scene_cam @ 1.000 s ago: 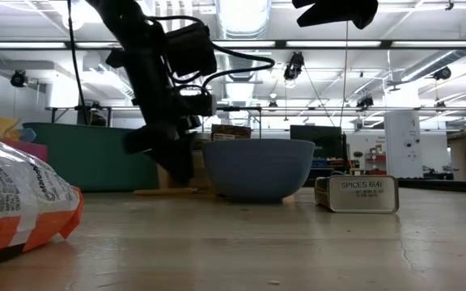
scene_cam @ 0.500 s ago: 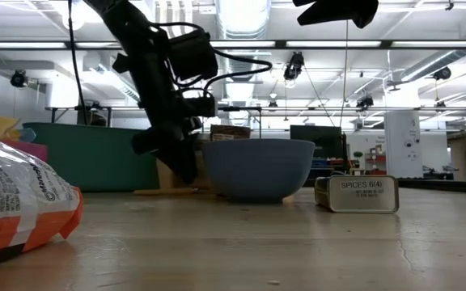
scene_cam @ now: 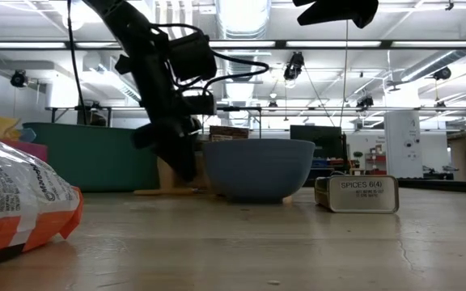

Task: Pick & Place Food Item
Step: Put the yellow spoon into the green bin

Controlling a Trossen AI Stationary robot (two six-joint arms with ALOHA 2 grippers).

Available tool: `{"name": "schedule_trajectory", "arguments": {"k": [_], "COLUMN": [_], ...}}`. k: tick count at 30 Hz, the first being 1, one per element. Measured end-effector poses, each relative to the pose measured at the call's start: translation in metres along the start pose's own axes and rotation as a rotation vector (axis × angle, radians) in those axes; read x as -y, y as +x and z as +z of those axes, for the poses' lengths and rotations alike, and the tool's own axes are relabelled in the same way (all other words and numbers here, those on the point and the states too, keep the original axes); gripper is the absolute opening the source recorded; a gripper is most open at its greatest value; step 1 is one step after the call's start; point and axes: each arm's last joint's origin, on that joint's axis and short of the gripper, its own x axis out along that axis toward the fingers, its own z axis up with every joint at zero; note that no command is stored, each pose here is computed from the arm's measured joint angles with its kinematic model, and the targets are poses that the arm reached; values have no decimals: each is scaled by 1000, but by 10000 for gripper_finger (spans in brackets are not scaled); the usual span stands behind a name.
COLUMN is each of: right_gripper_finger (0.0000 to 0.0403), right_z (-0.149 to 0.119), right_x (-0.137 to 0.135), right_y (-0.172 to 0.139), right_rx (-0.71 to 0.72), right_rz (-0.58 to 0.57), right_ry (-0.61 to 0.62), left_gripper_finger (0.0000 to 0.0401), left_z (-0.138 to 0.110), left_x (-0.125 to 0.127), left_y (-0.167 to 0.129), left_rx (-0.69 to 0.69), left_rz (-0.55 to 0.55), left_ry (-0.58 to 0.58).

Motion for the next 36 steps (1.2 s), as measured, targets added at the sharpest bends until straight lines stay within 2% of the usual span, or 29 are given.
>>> {"name": "schedule_trajectory", "arguments": {"k": [12,29,36], "right_gripper_finger": [231,231,231], "right_z": [0,0,-2], "right_x": [0,-1,-5], "right_y": [0,-1,-4], "right_rx": [0,0,-1], "right_rz": [0,4,21], "right_ry": [2,-1,-16], "left_gripper_finger": [165,166,165], "left_z": [-1,-5,-5], "left_x": [11,11,9], "left_y": [4,7,-16], "left_rx": [28,14,45], "left_rz": [-55,22,39], "left_ry": [12,14,1]}}
